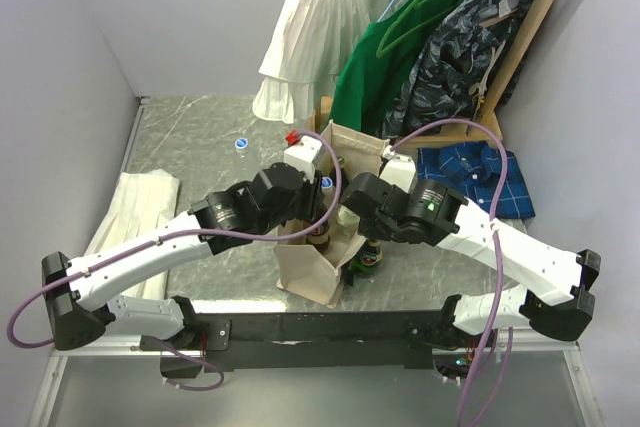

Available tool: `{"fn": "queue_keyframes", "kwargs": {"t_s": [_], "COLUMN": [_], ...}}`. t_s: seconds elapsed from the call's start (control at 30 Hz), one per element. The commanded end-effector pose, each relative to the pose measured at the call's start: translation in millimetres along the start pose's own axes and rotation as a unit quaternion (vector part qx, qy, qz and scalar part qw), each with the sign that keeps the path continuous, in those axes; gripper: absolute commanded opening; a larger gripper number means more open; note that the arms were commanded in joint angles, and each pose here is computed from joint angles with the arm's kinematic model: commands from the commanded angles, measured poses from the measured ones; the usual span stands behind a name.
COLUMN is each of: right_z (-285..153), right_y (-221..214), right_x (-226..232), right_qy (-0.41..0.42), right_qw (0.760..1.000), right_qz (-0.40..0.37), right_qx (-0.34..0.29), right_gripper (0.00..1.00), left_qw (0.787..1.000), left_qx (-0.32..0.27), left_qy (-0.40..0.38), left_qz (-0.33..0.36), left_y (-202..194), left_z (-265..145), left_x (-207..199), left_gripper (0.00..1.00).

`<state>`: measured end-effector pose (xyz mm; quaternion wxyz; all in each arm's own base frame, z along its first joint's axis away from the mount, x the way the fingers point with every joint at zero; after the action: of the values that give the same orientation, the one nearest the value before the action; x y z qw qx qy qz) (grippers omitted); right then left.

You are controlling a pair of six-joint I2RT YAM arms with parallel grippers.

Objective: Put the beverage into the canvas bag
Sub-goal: Place the drink in the canvas bag.

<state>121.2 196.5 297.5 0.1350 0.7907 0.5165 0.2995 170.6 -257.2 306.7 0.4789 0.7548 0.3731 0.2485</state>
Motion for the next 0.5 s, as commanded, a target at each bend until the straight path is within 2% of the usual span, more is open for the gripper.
{"fn": "queue_keyframes", "kwargs": {"t_s": [0.0, 0.47], "right_z": [-9, -7], "right_y": [9, 8], "right_x": [-4, -1], "right_qy": [0.015, 0.013], "right_qw": [0.999, 1.0], "right_qz": [0.016, 0.012], "right_qx": [-0.028, -0.025], "right_gripper": [0.0, 0.0], "left_qw": [0.989, 0.992], "left_qx": [-0.129, -0.113], "left_qy": [-0.024, -0.024], "left_qz": [-0.065, -0.055], "left_y": [51, 33], "left_z": [-19, -5], "left_x": [-3, -6], "left_gripper": [0.01, 0.01]}}
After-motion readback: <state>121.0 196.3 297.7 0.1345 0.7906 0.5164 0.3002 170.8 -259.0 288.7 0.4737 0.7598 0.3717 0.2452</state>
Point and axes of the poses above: each gripper's point midway between its finger pads, its own z axis out along the fingers, its own x axis along the line the jaws close on, y = z × x, the point moved 8 cm from there along -z, back along the fingers, and after that the axes turned 13 degrees about z, right-handed, at the moved point
